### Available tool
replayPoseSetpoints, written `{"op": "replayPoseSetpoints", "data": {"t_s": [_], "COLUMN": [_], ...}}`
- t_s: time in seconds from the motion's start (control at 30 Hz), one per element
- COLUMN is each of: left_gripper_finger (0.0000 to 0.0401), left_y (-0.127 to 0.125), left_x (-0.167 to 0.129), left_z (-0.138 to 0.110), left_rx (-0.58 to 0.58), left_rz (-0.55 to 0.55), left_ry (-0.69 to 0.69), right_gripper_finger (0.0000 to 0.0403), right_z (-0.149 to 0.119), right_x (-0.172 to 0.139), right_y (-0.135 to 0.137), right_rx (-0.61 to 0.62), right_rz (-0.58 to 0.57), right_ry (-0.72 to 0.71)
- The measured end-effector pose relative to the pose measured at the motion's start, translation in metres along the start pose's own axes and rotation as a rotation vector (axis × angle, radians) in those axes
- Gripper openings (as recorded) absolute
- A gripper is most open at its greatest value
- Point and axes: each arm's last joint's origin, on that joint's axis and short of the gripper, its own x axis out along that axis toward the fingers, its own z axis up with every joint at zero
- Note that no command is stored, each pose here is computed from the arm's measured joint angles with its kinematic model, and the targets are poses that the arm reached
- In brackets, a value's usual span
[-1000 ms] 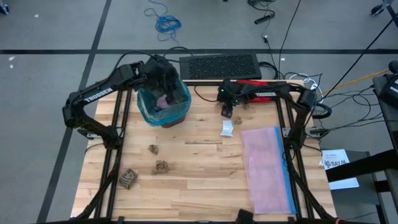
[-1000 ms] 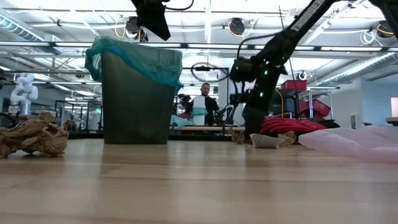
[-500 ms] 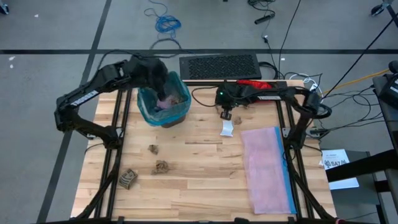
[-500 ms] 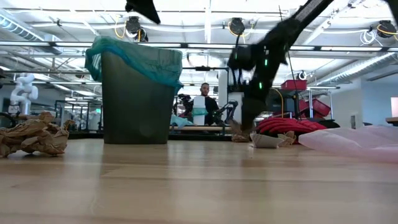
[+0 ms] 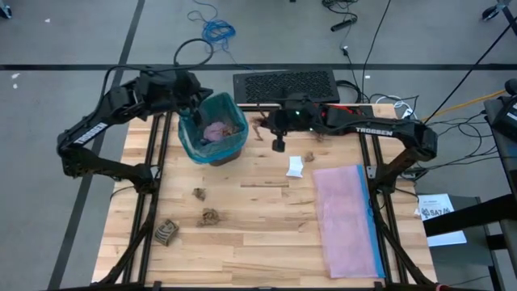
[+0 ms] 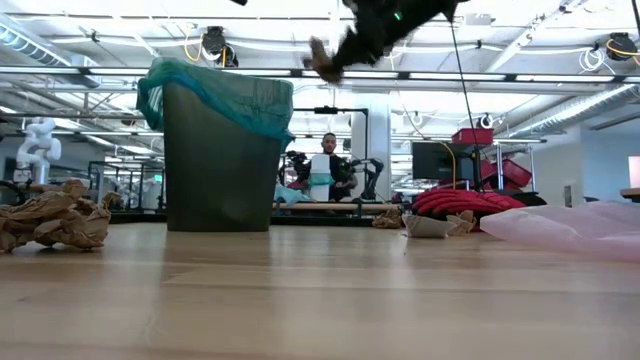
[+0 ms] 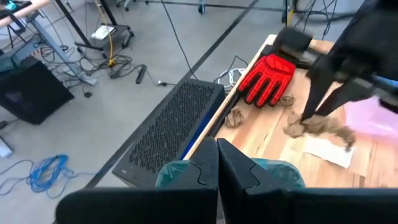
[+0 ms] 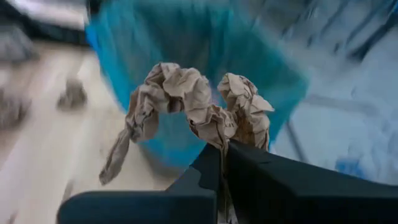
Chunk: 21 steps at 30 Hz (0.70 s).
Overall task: Place trash/remove bag and relplace
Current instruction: Put the brown napkin into the black trash bin
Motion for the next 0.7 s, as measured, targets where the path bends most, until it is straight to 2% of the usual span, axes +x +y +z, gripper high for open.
{"op": "replayPoseSetpoints", "data": {"t_s": [0.2, 0.3, 0.4, 0.5, 0.6, 0.7], "left_gripper_finger": [0.0001, 0.0001, 0.0001, 0.0001, 0.0001, 0.0001], "left_y": [-0.001, -0.001, -0.001, -0.001, -0.001, -0.001], "left_x": [0.003, 0.004, 0.003, 0.003, 0.004, 0.004], "left_z": [0.0, 0.0, 0.0, 0.0, -0.001, -0.002], "left_rx": [0.001, -0.002, -0.003, -0.005, -0.004, -0.002], "left_rz": [-0.002, -0.002, -0.002, -0.002, -0.003, -0.004], "left_ry": [0.009, 0.012, 0.011, 0.011, 0.017, 0.027], "right_gripper_finger": [0.0, 0.0003, 0.0024, 0.0069, 0.0134, 0.0202], "right_z": [0.023, 0.025, 0.022, 0.027, 0.031, 0.035], "right_x": [0.023, 0.043, 0.067, 0.082, 0.09, 0.09], "right_y": [-0.003, -0.008, -0.008, -0.01, -0.013, -0.015], "right_rx": [-0.037, -0.033, -0.033, -0.032, 0.0, 0.001], "right_rz": [-0.029, -0.036, -0.019, -0.012, -0.067, -0.071], "right_ry": [-0.117, -0.109, -0.04, 0.008, 0.04, 0.066]}}
